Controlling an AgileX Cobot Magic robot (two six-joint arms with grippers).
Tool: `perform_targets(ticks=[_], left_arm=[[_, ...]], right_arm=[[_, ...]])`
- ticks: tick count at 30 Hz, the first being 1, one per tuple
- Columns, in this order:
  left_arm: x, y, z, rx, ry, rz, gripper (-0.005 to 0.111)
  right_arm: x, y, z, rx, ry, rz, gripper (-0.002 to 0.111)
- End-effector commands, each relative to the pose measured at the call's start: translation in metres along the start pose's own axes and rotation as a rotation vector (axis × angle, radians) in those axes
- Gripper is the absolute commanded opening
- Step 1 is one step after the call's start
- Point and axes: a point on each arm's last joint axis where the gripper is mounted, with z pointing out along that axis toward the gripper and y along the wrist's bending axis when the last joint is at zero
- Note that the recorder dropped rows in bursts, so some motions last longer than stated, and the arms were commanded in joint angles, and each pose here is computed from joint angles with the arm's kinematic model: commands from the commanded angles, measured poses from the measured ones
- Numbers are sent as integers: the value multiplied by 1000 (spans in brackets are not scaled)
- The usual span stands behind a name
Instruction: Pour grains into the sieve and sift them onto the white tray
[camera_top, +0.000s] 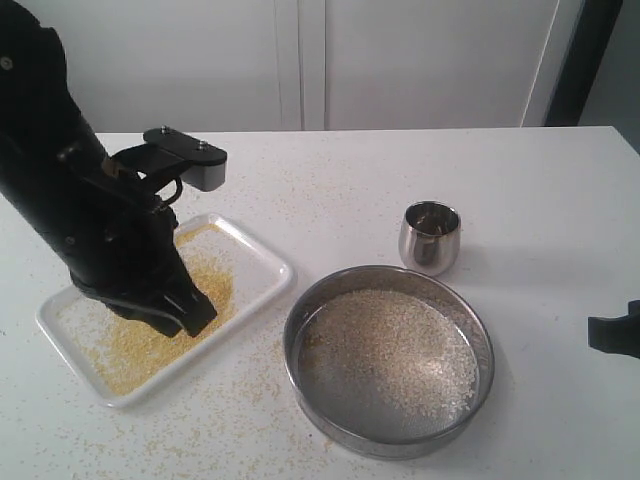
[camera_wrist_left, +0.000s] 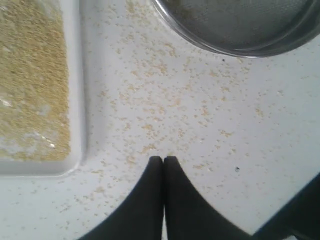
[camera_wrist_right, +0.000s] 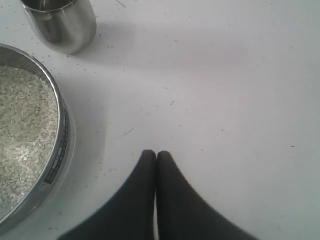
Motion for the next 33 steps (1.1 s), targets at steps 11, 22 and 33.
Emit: perform_targets(ticks=[11, 22, 33], left_arm=[[33, 11, -78, -227, -479, 58, 0], [112, 39, -104, -403, -674, -168, 0], [189, 44, -78, -597, -793, -441, 0]], right_arm=[[0, 0, 0, 2, -4, 4, 0], [0, 0, 0, 2, -4, 4, 0], [0, 0, 0, 2, -4, 4, 0]])
